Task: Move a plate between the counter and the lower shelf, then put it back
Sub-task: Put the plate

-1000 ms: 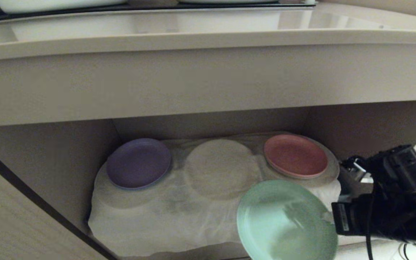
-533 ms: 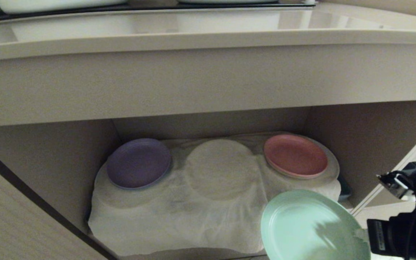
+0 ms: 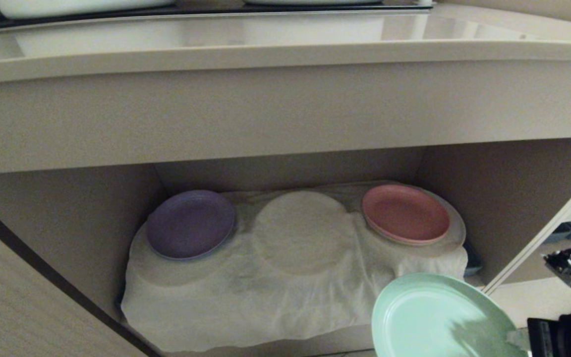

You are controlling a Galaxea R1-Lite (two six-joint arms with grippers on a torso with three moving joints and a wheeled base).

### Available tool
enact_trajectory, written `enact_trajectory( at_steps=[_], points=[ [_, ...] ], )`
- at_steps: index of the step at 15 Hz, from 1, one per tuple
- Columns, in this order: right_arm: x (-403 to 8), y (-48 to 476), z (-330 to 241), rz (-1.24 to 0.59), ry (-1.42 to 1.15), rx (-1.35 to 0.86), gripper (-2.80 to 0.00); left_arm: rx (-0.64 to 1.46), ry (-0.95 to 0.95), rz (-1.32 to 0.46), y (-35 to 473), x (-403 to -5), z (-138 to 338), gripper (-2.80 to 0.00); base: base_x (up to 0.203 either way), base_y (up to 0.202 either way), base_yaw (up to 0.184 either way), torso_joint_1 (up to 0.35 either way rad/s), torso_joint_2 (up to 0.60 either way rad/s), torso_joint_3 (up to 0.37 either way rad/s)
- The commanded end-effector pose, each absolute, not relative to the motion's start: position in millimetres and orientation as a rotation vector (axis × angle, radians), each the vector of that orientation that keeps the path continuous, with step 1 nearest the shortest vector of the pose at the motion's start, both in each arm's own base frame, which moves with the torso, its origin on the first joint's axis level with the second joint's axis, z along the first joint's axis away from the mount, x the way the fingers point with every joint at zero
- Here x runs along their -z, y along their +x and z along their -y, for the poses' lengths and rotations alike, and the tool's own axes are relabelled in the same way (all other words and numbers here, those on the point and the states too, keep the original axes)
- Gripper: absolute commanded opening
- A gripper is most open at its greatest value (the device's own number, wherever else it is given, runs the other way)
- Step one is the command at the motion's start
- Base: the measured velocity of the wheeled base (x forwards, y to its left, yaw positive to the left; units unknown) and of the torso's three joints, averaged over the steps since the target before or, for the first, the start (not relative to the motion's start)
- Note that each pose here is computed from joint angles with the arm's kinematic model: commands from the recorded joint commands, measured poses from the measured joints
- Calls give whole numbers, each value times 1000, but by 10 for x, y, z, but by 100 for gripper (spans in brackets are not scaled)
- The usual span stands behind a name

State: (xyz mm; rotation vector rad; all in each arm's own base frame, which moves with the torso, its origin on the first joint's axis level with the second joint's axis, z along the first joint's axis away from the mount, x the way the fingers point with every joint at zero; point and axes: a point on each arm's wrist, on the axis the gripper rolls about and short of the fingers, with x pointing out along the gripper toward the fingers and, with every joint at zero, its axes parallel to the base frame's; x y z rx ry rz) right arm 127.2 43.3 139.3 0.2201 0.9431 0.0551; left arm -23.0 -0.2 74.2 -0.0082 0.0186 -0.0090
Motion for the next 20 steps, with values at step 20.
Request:
enact_trajectory(
  at_steps=[20],
  points=[
    [-1431, 809, -270, -953, 237, -43, -280, 9, -8, -18, -231, -741, 2, -280, 0, 0, 0, 0, 0, 0]
  ],
)
